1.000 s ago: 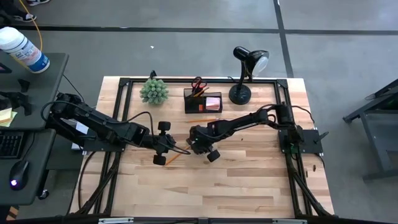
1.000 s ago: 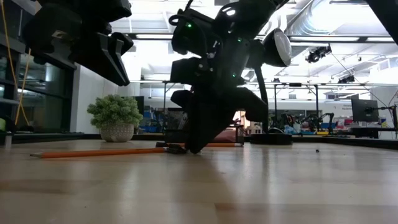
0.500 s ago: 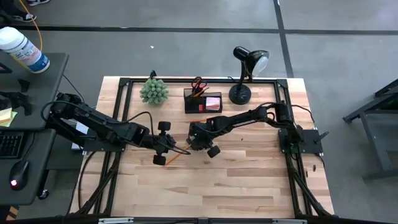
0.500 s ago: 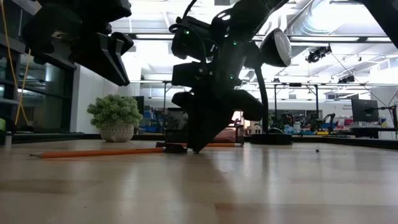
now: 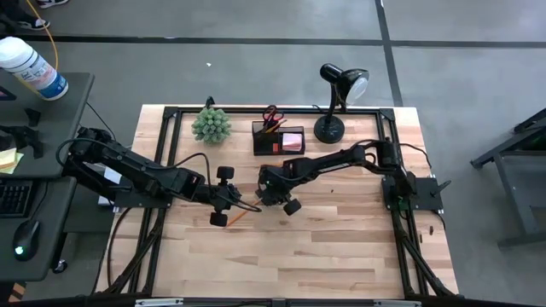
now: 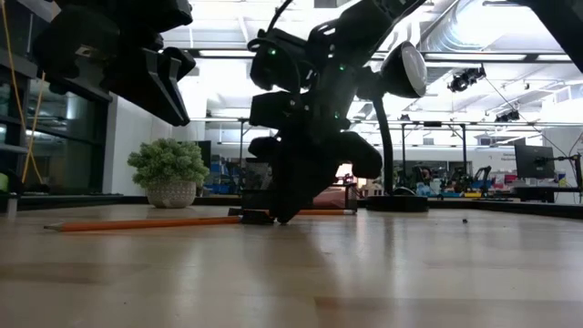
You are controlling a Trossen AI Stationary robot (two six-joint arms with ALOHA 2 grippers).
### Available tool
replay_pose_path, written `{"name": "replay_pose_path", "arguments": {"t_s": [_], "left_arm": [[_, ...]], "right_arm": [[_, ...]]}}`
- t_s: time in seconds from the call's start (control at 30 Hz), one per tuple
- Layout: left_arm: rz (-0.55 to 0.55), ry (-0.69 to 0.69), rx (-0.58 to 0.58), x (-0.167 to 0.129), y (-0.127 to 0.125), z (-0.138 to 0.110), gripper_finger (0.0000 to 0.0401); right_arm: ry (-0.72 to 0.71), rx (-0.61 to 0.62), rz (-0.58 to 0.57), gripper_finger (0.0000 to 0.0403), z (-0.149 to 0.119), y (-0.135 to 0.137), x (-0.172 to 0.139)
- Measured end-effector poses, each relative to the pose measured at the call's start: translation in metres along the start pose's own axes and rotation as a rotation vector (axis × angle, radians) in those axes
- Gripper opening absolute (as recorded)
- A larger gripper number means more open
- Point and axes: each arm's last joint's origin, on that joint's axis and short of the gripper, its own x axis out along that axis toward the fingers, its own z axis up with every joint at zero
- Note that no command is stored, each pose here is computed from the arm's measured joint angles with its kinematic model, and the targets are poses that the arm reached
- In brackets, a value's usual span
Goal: Pick and place office supplies into organizer
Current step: Put the right black binder clip into the black desk organizer
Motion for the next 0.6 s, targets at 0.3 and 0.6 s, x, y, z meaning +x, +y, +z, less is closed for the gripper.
{"name": "replay_pose_path", "arguments": {"t_s": [0.3, 0.6], "left_arm": [[0.000, 0.000, 0.000, 0.000, 0.000, 0.000, 0.0058], [0.000, -0.001, -0.001, 0.000, 0.000, 0.000, 0.0058]], "right_arm": [[-0.015, 0.027, 0.064, 0.0047, -0.002, 0.002, 0.004], [0.003, 0.098, 0.176, 0.0013, -0.011, 0.008, 0.019]]}}
